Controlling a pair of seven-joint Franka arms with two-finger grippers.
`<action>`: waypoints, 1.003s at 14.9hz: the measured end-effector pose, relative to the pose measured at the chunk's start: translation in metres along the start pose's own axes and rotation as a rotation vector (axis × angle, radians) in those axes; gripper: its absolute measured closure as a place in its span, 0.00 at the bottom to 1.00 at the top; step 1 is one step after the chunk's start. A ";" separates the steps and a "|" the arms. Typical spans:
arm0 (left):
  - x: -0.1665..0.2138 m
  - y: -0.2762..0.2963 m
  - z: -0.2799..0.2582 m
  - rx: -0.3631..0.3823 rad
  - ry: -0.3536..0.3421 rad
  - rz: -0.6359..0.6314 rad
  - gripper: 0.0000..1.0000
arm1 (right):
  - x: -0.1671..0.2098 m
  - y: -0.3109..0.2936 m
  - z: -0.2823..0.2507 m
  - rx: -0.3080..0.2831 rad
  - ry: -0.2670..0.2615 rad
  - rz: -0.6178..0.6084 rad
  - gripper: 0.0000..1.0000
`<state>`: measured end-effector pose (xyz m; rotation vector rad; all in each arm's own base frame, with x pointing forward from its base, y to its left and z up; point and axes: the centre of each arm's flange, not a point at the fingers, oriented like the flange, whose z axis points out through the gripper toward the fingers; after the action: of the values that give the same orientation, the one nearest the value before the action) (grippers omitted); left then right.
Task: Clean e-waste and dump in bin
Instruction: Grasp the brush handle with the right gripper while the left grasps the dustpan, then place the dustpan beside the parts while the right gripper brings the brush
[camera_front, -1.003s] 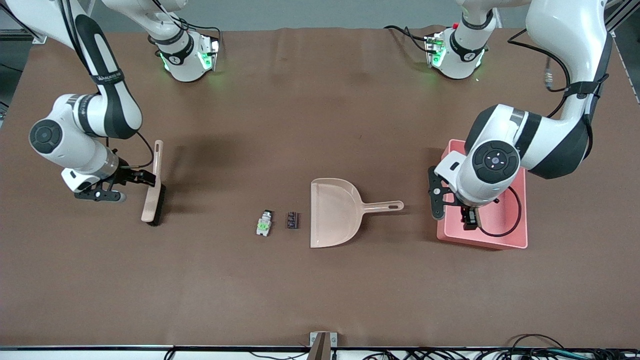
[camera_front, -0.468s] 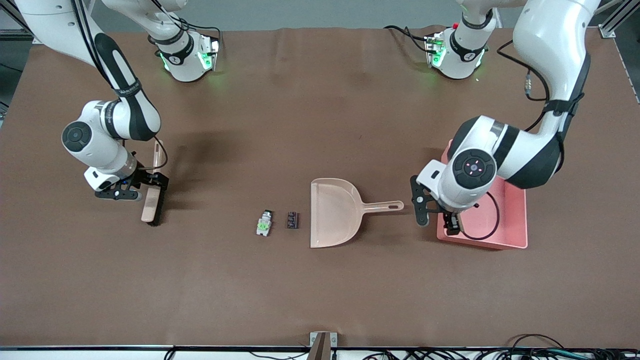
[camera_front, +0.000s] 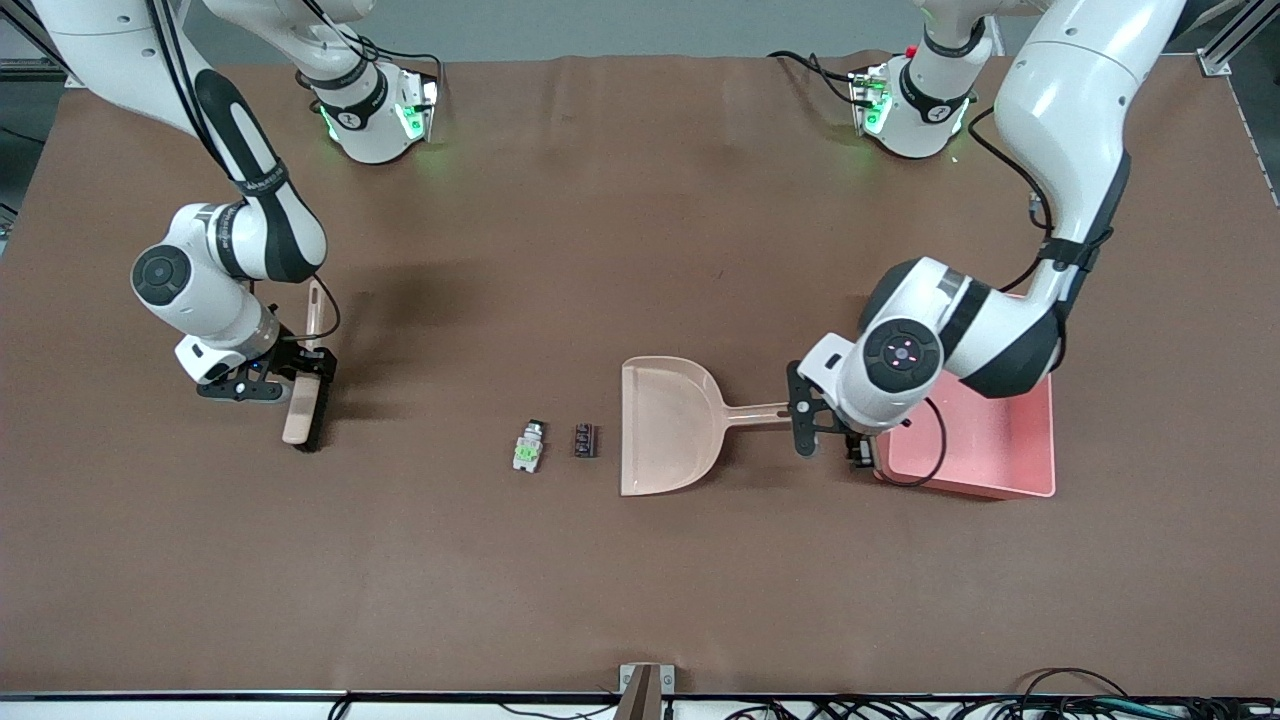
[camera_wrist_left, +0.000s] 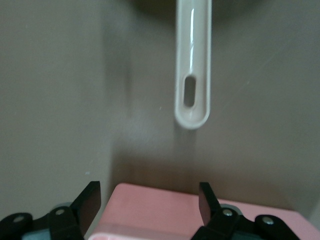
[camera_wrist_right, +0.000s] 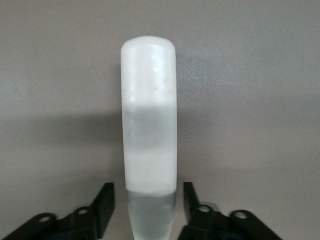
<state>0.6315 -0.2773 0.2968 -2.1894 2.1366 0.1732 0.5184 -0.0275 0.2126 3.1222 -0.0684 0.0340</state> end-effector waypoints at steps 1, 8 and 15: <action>0.007 0.004 0.000 0.000 -0.001 0.000 0.14 | 0.000 0.000 0.000 0.000 -0.002 0.000 0.55; 0.041 0.021 0.015 -0.016 -0.004 0.021 0.20 | 0.007 -0.021 -0.011 0.000 -0.073 -0.039 0.58; 0.068 0.030 0.042 0.014 -0.023 0.013 0.29 | 0.033 -0.084 -0.087 0.053 -0.061 -0.003 0.58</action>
<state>0.6023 -0.3397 0.2467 -2.1564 2.1339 0.1831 0.5535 0.0569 0.2990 3.1766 -0.0651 -0.0608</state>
